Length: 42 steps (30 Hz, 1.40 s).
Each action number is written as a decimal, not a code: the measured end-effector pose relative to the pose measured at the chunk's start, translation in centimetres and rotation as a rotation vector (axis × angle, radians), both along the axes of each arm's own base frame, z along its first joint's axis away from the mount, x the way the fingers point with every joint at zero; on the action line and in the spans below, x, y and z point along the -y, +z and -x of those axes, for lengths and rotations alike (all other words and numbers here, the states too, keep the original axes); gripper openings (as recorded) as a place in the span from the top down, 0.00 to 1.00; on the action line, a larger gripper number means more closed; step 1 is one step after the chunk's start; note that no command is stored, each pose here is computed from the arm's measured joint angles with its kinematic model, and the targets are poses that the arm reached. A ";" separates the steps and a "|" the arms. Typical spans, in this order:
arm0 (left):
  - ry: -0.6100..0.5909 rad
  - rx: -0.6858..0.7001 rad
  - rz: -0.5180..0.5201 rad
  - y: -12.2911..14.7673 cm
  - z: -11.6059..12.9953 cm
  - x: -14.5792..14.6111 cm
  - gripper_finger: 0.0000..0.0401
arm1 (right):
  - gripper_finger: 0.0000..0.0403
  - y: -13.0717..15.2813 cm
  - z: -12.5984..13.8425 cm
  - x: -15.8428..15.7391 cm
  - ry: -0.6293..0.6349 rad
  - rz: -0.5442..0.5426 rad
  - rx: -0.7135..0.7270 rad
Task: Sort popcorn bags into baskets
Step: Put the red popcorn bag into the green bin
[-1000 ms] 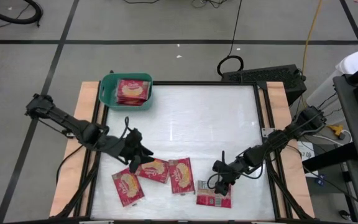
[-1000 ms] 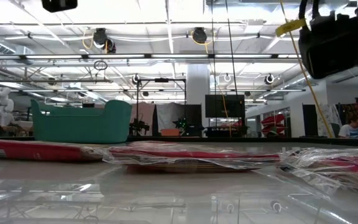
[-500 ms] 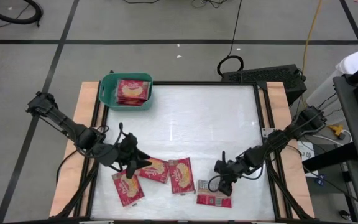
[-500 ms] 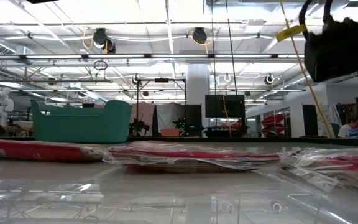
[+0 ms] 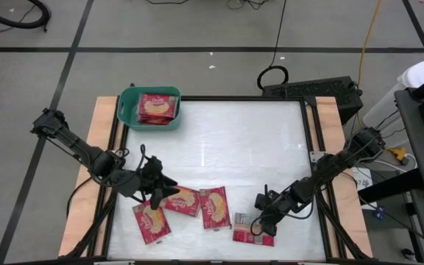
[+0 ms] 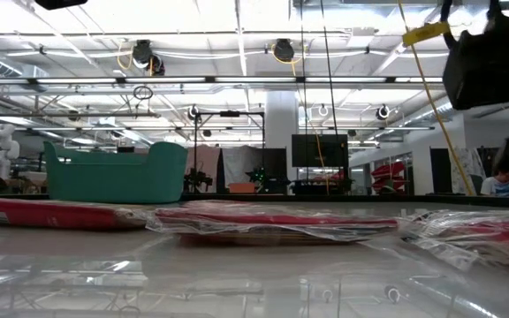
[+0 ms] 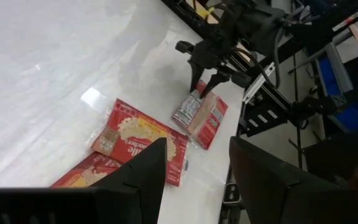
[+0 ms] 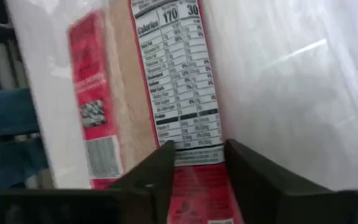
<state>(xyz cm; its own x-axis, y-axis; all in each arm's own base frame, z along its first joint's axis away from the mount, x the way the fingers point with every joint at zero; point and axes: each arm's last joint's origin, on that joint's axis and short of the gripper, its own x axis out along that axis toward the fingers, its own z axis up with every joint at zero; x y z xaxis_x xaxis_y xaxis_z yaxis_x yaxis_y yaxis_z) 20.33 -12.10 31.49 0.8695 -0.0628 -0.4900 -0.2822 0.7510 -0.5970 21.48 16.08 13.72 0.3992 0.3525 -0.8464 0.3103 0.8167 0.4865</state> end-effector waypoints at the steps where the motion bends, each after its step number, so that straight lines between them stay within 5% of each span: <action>1: 0.002 -0.002 -0.003 0.0 0.0 0.0 0.56 | 0.74 -0.1 0.1 -0.1 0.003 0.006 -0.003; 8: 0.011 -0.006 -0.010 -0.1 0.0 -0.1 0.56 | 0.98 -0.5 0.1 -0.3 0.003 0.023 -0.009; 20: 0.045 -0.036 -0.031 -0.4 -0.2 -0.9 0.56 | 1.00 0.1 -1.1 1.9 -0.062 0.010 -0.009; 30: 0.075 -0.079 -0.116 -0.7 -1.0 -2.9 0.56 | 1.00 4.2 -1.8 5.7 -0.223 -0.030 0.151; 42: -0.084 -0.135 -0.185 -0.9 -2.4 -7.1 0.56 | 1.00 8.7 -1.5 11.2 -0.506 -0.060 0.349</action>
<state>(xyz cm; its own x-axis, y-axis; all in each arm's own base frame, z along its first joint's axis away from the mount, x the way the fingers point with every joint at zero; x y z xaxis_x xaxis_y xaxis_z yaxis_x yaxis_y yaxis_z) 22.78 -5.02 30.62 0.7910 -0.0303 -0.6110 -0.2823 0.8680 -0.4085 22.99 4.85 22.40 0.7792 0.0899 -0.6203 0.4665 0.5779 0.6696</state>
